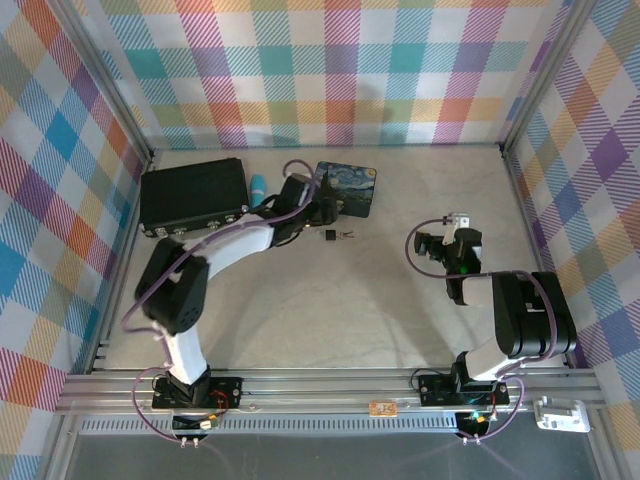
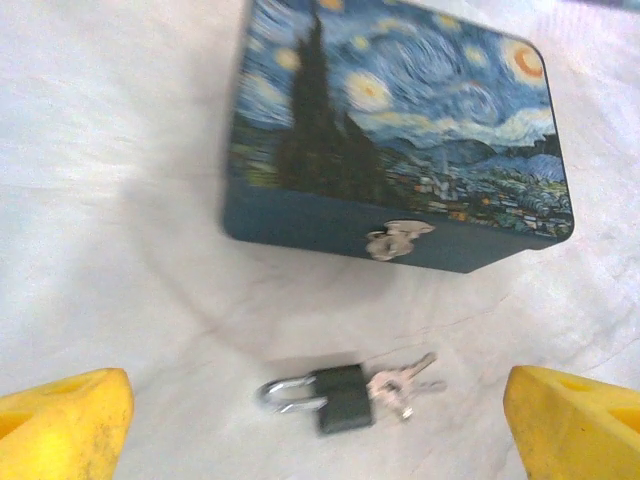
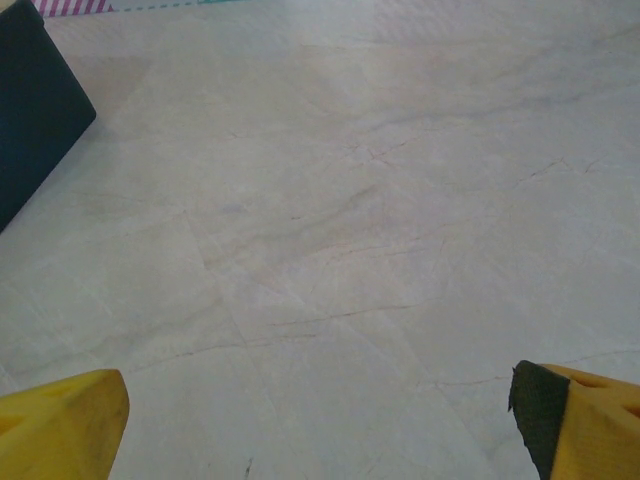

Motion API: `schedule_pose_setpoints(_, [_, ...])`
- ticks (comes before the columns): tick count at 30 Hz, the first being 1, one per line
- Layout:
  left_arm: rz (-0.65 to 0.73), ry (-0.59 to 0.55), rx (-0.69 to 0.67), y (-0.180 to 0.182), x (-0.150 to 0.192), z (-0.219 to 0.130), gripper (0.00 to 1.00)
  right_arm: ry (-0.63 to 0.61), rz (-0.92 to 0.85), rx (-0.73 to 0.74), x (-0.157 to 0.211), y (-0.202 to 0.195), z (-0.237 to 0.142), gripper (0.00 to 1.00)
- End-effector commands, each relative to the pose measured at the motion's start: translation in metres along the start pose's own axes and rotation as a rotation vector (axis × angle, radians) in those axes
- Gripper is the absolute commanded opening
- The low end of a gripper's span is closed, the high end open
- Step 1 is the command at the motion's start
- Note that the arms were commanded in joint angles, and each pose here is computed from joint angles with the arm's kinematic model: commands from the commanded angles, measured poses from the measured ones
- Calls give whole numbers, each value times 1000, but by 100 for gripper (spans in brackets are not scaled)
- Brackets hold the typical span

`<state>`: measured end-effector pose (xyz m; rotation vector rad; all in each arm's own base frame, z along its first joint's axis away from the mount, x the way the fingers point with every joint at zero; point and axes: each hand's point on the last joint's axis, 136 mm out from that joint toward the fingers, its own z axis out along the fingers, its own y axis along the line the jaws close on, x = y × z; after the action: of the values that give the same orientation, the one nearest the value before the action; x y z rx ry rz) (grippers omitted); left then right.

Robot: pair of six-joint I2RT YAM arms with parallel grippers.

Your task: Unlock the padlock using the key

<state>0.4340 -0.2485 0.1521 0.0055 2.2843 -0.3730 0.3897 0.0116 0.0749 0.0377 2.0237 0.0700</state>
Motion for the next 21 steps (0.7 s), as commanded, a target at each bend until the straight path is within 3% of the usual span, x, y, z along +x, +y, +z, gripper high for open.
schedule_pose_setpoints(1, [84,-49,-173,51,-3,-40,95,-77,2,-6,-18,-1,0,99])
schedule_pose_setpoints(9, [96,-169,-527,168,19,-113,96,-80,1,-9,-18,0,-1,99])
schedule_pose_setpoints(14, [100,-197,-701,224,40,-130,97,-80,1,-8,-19,0,-1,99])
schedule_pose_setpoints(17, [119,-252,-721,234,47,-126,97,-80,-1,-10,-19,0,0,99])
schedule_pose_setpoints(21, [87,-331,-641,235,49,-108,98,-80,-1,-9,-19,0,0,99])
